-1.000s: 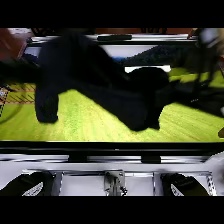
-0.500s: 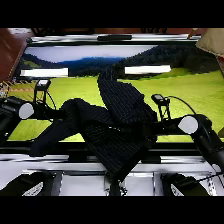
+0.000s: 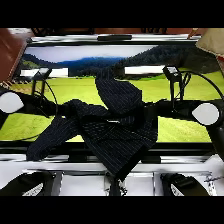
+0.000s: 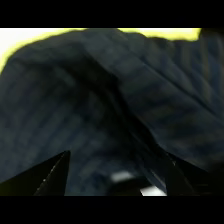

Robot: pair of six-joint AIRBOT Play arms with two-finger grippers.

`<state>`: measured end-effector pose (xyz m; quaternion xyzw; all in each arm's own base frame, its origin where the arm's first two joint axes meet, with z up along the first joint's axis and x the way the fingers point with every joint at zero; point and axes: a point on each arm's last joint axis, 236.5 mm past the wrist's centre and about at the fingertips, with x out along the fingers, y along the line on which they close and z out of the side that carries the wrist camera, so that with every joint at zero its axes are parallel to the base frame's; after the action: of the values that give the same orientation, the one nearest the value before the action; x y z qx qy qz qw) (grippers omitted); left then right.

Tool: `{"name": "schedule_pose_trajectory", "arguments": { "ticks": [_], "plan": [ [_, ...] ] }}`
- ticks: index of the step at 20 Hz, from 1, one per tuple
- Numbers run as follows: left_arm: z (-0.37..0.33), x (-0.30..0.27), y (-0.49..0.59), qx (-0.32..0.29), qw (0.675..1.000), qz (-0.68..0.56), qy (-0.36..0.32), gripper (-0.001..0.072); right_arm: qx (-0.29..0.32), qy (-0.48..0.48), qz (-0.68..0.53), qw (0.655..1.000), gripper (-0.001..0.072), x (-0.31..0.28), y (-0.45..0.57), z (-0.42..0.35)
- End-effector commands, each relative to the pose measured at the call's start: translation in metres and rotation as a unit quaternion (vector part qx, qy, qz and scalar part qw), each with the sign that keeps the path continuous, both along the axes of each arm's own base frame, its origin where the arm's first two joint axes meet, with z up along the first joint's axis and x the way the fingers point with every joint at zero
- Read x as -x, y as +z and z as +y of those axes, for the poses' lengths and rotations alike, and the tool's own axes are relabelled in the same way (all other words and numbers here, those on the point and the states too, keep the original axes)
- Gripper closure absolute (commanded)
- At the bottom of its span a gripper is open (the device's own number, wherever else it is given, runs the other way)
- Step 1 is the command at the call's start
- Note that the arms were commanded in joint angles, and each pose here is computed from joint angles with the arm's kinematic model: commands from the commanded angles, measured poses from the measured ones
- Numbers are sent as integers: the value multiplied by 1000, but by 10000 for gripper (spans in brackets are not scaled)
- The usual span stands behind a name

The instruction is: Fold the shirts.

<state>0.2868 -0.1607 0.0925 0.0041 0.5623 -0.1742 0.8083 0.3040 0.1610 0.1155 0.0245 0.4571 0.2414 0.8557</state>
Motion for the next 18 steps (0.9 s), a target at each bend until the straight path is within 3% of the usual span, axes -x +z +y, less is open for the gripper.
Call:
{"name": "schedule_pose_trajectory", "arguments": {
  "ticks": [1, 4, 6, 15, 16, 17, 18],
  "plan": [
    [-32, 39, -15, 14, 998, 45, -32, -13, -10, 4, 21, 1000, 276, 1, -4, 6],
    [-67, 56, -38, 33, 998, 46, -42, -13, -4, 4, 31, 999, 278, -1, -12, 6],
    [-84, 62, -49, 48, 997, 40, -44, -13, -4, 4, 34, 999, 398, -1, -14, 7],
    [-87, 72, -56, 50, 997, 49, -41, -13, -5, 4, 36, 999, 396, 0, -14, 7],
    [-85, 70, -64, 38, 997, 54, -40, 25, -9, 6, 40, 999, 392, 1, -14, 9],
    [-81, 67, -75, 20, 997, 58, -38, 246, -9, 11, 51, 999, 259, 7, -16, 10],
    [-79, 62, -82, 7, 998, 58, -38, 550, 1, 20, 71, 997, 132, 16, -21, 8]
  ]
}}
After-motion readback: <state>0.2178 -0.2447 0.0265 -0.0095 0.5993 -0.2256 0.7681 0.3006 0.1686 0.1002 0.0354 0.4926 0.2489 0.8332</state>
